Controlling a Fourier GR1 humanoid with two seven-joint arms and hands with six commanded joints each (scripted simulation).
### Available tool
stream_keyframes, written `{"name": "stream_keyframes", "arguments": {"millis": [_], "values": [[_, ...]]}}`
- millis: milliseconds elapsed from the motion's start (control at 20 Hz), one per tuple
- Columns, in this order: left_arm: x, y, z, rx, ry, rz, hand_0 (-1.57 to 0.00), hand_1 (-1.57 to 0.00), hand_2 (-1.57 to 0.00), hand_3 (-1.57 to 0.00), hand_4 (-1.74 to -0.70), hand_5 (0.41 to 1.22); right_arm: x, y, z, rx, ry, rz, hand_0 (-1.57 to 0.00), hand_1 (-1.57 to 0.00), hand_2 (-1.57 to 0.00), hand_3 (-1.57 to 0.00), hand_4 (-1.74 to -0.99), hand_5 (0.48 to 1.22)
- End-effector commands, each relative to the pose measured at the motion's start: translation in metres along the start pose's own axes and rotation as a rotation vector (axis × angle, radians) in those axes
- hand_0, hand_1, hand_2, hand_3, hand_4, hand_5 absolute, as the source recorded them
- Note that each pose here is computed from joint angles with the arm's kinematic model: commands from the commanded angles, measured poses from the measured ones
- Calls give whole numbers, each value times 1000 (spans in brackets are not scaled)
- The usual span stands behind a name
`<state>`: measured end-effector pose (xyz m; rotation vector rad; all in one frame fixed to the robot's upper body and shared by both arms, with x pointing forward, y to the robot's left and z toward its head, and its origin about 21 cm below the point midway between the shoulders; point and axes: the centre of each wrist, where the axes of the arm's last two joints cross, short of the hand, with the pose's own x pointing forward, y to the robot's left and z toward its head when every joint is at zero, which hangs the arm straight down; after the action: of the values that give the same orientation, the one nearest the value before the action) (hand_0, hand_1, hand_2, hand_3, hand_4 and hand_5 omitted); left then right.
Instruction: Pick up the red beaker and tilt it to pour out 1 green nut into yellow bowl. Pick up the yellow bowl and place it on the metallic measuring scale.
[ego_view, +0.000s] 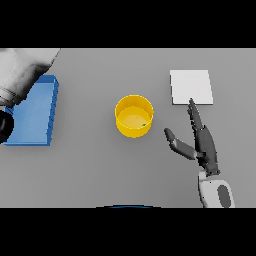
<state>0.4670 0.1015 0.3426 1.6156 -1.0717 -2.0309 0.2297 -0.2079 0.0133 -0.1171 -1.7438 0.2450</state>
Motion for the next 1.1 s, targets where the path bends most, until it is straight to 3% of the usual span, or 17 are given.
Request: {"name": "stream_keyframes", "arguments": {"millis": [0,150,300,450,550,750,1050], "values": [[-22,-7,4,-10,38,151,-1571,-1571,-1571,-1515,-1733,1221,1,1,-2,6,-7,5,1,1,1,1,-1104,576],[-81,-56,23,-31,164,607,-1571,-1571,-1571,-1520,-1737,1221,0,0,-6,6,-7,-11,1,1,1,1,-1116,582],[-108,-114,41,-21,295,906,-1571,-1571,-1571,-1545,-1739,1221,0,2,-8,16,-8,9,1,1,1,1,-1125,601],[-101,-179,53,-79,484,1084,-1571,-1571,-1571,-1558,-1740,1221,-2,2,-7,24,-8,27,1,1,1,1,-1132,621],[-92,-211,60,-62,583,1176,-1571,-1571,-1571,-1562,-1740,1221,-2,-3,-6,35,-18,43,1,1,1,1,-1142,628],[-72,-264,76,-98,787,1381,-1571,-1571,-1571,-1567,-1741,1221,-4,-1,-5,48,-8,24,1,1,1,1,-1133,655],[-16,-333,107,-113,852,1542,-1571,-1571,-1571,-1570,-1741,1221,-5,-6,-2,50,-23,37,1,1,1,1,-1159,677]]}}
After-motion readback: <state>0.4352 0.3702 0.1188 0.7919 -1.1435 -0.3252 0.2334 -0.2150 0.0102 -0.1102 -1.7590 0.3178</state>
